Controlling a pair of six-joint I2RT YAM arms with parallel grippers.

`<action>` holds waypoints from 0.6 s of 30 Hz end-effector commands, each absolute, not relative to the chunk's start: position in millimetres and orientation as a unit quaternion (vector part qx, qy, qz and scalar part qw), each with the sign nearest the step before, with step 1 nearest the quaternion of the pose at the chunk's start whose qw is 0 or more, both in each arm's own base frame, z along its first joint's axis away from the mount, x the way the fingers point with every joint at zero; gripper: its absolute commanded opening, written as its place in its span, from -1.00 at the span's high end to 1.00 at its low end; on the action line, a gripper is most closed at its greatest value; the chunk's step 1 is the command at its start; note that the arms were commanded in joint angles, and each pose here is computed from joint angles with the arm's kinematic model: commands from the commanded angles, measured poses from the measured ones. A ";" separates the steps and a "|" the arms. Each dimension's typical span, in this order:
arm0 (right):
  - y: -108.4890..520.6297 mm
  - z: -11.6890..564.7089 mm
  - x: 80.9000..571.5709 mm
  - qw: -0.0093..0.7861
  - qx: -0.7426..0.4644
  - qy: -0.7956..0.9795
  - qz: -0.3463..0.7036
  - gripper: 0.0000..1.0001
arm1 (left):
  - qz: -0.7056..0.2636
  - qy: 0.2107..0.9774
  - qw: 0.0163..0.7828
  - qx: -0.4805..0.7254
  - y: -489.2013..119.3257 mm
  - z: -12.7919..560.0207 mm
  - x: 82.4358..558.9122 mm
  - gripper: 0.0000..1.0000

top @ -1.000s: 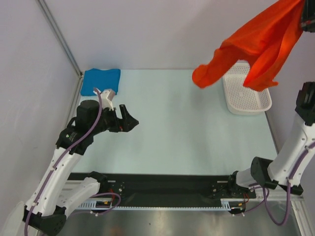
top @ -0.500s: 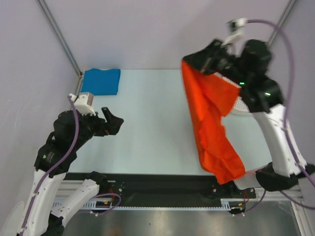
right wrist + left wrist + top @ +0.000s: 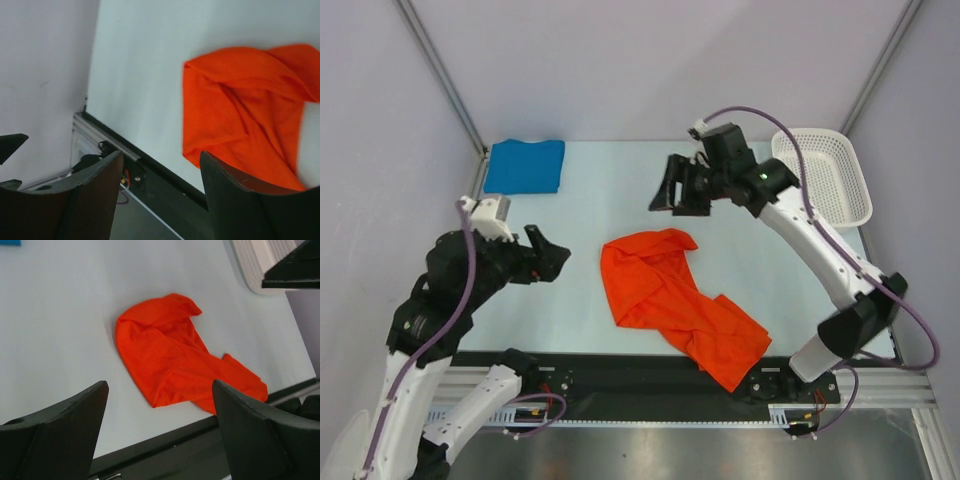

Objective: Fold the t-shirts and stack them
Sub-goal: Move the tshirt to the center of the board, then flatten the tshirt out

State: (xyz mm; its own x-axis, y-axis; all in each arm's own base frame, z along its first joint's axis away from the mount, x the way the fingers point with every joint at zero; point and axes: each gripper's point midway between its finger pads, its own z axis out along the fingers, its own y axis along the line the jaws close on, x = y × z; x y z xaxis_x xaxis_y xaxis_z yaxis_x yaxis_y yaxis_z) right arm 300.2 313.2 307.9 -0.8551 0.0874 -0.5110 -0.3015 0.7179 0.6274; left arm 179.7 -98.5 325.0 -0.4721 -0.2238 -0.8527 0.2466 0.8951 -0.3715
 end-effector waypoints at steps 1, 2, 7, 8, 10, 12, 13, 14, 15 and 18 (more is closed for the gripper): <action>249.7 273.0 260.9 0.233 -0.031 0.927 0.291 -0.35 | -0.274 0.859 0.430 0.052 -135.0 290.6 188.3 -0.79; 234.7 239.1 240.3 0.200 -0.018 0.941 0.272 -0.34 | -0.283 0.868 0.405 0.058 -145.8 275.2 194.8 -0.74; 202.9 167.5 179.8 0.117 0.057 0.959 0.251 -0.21 | -0.286 0.906 0.296 0.094 -188.5 215.4 191.3 -0.73; 202.4 161.4 171.1 0.106 0.074 0.958 0.255 -0.21 | -0.275 0.914 0.276 0.112 -197.1 200.4 183.7 -0.75; 197.0 140.8 150.6 0.088 0.090 0.960 0.251 -0.20 | -0.224 0.938 0.243 0.103 -197.7 170.6 186.9 -0.79; 200.7 131.3 135.6 0.077 0.092 0.961 0.250 -0.21 | -0.205 0.945 0.229 0.116 -205.3 156.6 183.1 -0.81; 196.7 122.8 129.4 0.076 0.094 0.964 0.239 -0.22 | -0.184 0.950 0.226 0.114 -206.2 146.9 187.4 -0.82; 197.4 117.8 121.0 0.070 0.085 0.967 0.230 -0.22 | -0.180 0.949 0.225 0.126 -213.5 144.2 185.3 -0.84; 193.4 112.7 115.3 0.063 0.091 0.970 0.215 -0.23 | -0.174 0.950 0.223 0.130 -217.1 140.3 184.9 -0.84; 184.0 94.0 105.2 0.063 0.086 0.978 0.177 -0.23 | -0.146 0.957 0.205 0.147 -231.7 122.5 187.3 -0.80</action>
